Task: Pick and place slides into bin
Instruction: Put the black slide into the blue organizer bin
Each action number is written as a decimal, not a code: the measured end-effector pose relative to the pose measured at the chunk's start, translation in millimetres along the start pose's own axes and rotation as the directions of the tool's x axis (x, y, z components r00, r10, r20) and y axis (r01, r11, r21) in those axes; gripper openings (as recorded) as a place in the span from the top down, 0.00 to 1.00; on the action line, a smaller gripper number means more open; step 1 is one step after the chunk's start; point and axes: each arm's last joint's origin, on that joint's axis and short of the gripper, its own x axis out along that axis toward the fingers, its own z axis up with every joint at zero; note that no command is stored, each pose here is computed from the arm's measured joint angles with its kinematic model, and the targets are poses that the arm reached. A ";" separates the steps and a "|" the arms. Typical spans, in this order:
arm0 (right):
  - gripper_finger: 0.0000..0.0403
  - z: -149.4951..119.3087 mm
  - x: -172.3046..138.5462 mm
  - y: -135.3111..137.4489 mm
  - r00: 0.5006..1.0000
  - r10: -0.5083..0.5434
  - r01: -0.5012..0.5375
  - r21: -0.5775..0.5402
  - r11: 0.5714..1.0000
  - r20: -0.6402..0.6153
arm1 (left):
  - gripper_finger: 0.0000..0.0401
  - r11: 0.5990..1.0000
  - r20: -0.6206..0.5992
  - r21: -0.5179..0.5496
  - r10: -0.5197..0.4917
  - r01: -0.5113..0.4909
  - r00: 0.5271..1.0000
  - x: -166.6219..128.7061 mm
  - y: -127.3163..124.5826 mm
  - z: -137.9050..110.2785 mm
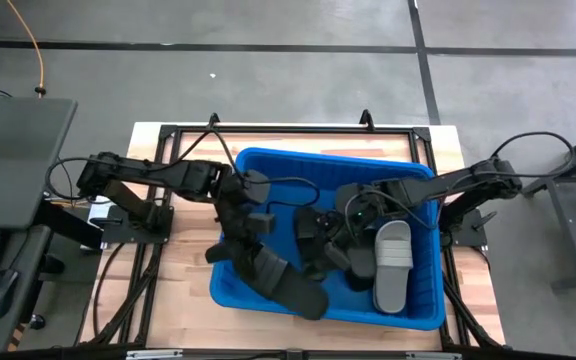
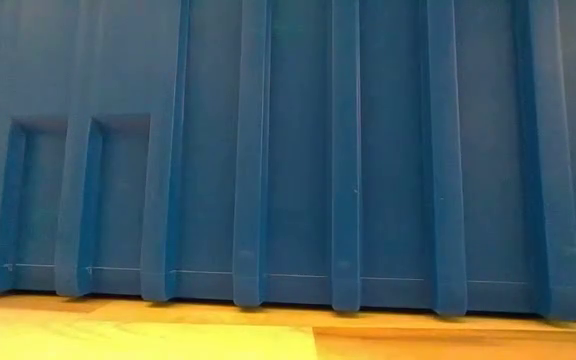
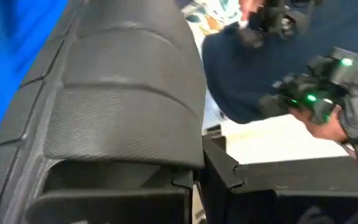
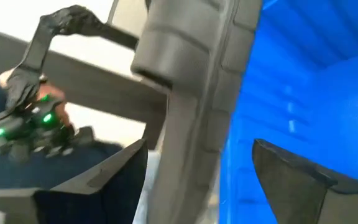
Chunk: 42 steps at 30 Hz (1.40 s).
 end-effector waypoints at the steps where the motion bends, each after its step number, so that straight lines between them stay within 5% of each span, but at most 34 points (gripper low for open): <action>1: 0.31 -0.1 0.1 0.7 1.000 0.013 -0.013 0.000 1.000 -0.015 | 1.00 1.000 -0.006 0.002 -0.006 0.006 1.000 0.1 -0.5 -0.5; 17: 0.33 -5.7 3.2 -1.7 0.995 -0.091 0.091 0.032 0.995 0.027 | 1.00 1.000 0.057 0.017 0.017 -0.018 0.998 -12.1 7.0 7.0; 22: 0.51 -5.8 3.2 -1.6 0.996 -0.088 0.087 0.042 0.995 0.024 | 1.00 1.000 0.055 0.022 0.012 -0.014 0.998 -12.0 6.8 6.9; 28: 0.92 -6.1 3.2 -0.8 0.998 -0.066 0.065 0.040 0.997 0.004 | 1.00 0.999 0.063 0.030 0.027 -0.029 0.998 -12.1 7.2 7.2; 34: 0.97 -6.2 3.0 -2.3 0.996 -0.087 0.086 0.058 0.995 0.011 | 0.93 0.997 0.071 0.042 0.063 -0.066 0.996 -12.2 8.6 6.7; 42: 0.99 -25.7 -3.7 -3.7 0.968 -0.245 0.249 0.130 0.960 -0.051 | 0.70 0.973 0.027 0.017 0.228 -0.229 0.973 -14.8 15.0 -5.0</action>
